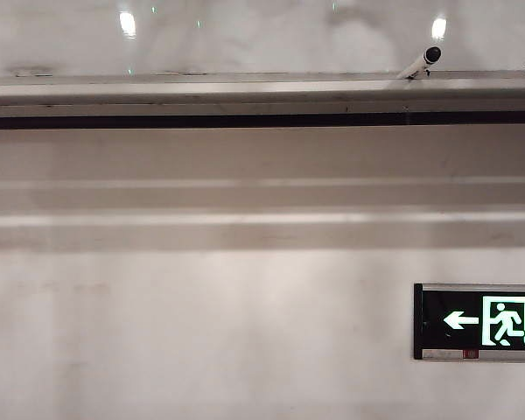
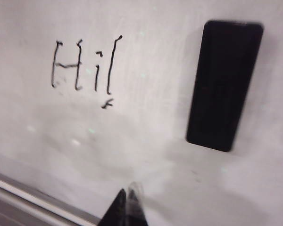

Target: Take a marker from the whiteboard tray, write "Hi!" on the whiteboard, and then put the marker back vertically into the whiteboard tray.

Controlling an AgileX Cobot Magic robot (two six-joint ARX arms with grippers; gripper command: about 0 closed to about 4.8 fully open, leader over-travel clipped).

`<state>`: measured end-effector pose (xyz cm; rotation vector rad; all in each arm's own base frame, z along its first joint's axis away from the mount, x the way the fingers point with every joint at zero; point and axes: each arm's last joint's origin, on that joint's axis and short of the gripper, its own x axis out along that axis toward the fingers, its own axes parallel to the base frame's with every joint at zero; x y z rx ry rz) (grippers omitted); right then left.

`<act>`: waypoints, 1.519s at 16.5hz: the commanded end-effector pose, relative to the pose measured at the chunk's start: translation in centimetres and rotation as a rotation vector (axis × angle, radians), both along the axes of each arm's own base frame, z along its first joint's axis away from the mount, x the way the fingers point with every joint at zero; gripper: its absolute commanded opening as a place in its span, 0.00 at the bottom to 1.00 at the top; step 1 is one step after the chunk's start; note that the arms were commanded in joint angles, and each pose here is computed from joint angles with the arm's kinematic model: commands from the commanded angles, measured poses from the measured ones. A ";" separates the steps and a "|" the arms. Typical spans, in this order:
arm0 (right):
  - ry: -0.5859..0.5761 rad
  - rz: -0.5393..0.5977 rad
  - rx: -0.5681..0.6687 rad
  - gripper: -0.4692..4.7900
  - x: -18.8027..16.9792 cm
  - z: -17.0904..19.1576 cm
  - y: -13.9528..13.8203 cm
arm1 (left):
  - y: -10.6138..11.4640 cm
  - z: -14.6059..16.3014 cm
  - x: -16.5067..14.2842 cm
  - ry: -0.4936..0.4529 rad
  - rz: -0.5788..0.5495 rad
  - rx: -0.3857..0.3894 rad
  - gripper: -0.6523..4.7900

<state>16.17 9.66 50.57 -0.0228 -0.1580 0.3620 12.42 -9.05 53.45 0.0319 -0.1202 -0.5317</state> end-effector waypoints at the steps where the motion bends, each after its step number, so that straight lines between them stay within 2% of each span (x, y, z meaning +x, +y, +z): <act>1: -0.012 -0.011 -0.019 0.09 -1.6 0.7 0.0 | 0.2 0.2 -0.5 -0.010 -0.042 -0.007 0.11; 4: 0.023 0.057 -0.055 0.09 -3.5 0.2 -1.0 | 0.8 -0.5 -1.4 0.007 -0.073 0.004 0.11; 6: 0.030 0.060 -0.072 0.09 -4.6 -1.3 -1.9 | 1.5 -2.5 -2.4 -0.006 -0.068 -0.023 0.11; 10: -0.008 0.078 -0.051 0.09 -6.0 -8.2 -2.8 | 3.1 -10.2 -4.3 -0.061 -0.053 -0.065 0.11; 12: 0.017 0.018 -0.042 0.09 -6.2 -13.1 -3.2 | 3.6 -14.6 -4.9 -0.019 -0.047 -0.036 0.11; 14: 0.097 -0.126 -0.062 0.09 -6.4 -17.8 -3.8 | 3.8 -18.4 -5.1 0.009 -0.019 -0.019 0.11; 17: 0.152 -0.163 -0.105 0.09 -7.0 -21.9 -4.4 | 3.7 -23.1 -4.9 0.055 -0.019 -0.007 0.11; 19: 0.164 -0.132 -0.118 0.09 -7.3 -23.0 -4.5 | 3.5 -25.4 -4.7 0.058 -0.038 -0.055 0.11; 22: 0.203 -0.131 -0.152 0.09 -7.5 -23.9 -4.6 | 3.0 -29.3 -4.1 0.086 -0.043 -0.036 0.11; 25: 0.221 -0.131 -0.167 0.09 -7.5 -24.1 -4.6 | 2.6 -31.3 -3.6 0.056 -0.051 -0.079 0.11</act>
